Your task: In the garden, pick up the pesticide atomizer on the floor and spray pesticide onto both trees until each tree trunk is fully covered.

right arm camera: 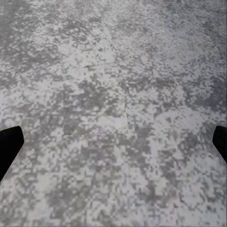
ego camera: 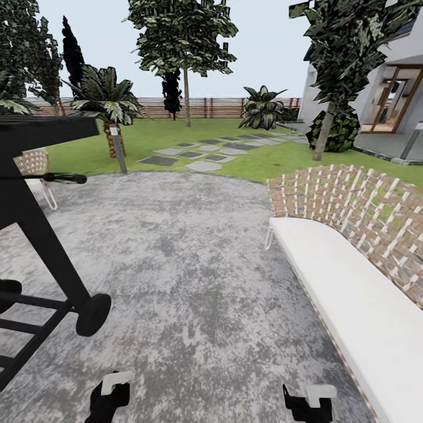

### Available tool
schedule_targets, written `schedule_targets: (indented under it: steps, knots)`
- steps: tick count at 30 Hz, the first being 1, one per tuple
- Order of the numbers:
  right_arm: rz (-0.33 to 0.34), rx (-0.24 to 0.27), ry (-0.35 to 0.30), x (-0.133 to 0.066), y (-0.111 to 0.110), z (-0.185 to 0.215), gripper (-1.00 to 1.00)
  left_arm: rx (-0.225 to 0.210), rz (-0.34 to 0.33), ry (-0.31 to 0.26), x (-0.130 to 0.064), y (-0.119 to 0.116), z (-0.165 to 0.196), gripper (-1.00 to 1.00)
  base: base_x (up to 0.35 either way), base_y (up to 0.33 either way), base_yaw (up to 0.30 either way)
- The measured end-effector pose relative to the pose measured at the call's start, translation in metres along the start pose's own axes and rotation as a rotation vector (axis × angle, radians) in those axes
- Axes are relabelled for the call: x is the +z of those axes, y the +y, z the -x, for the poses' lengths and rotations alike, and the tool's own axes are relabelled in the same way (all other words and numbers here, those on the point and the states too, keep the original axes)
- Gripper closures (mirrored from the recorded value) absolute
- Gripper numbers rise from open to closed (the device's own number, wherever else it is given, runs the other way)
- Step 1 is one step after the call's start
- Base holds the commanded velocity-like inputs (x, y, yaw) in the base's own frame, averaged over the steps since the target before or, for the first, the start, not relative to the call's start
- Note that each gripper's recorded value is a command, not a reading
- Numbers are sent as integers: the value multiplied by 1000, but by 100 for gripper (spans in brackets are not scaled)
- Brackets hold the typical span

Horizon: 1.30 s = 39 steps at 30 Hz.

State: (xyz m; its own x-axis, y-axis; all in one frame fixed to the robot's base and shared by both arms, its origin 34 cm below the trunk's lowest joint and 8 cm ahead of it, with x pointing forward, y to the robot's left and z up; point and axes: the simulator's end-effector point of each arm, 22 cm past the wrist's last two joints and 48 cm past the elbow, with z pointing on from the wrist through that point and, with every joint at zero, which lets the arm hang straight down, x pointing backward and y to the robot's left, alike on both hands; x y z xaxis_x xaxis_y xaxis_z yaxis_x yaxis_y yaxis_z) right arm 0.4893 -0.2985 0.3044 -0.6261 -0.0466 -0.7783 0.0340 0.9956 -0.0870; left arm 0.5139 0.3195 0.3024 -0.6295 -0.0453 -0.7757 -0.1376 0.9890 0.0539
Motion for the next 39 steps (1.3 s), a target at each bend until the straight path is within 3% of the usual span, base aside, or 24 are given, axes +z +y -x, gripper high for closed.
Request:
schedule_targets:
  steps: [39]
  knots:
    - [0,0,0,0,0,0,-100,-1,1,1,0,0,0,100,338,0,0]
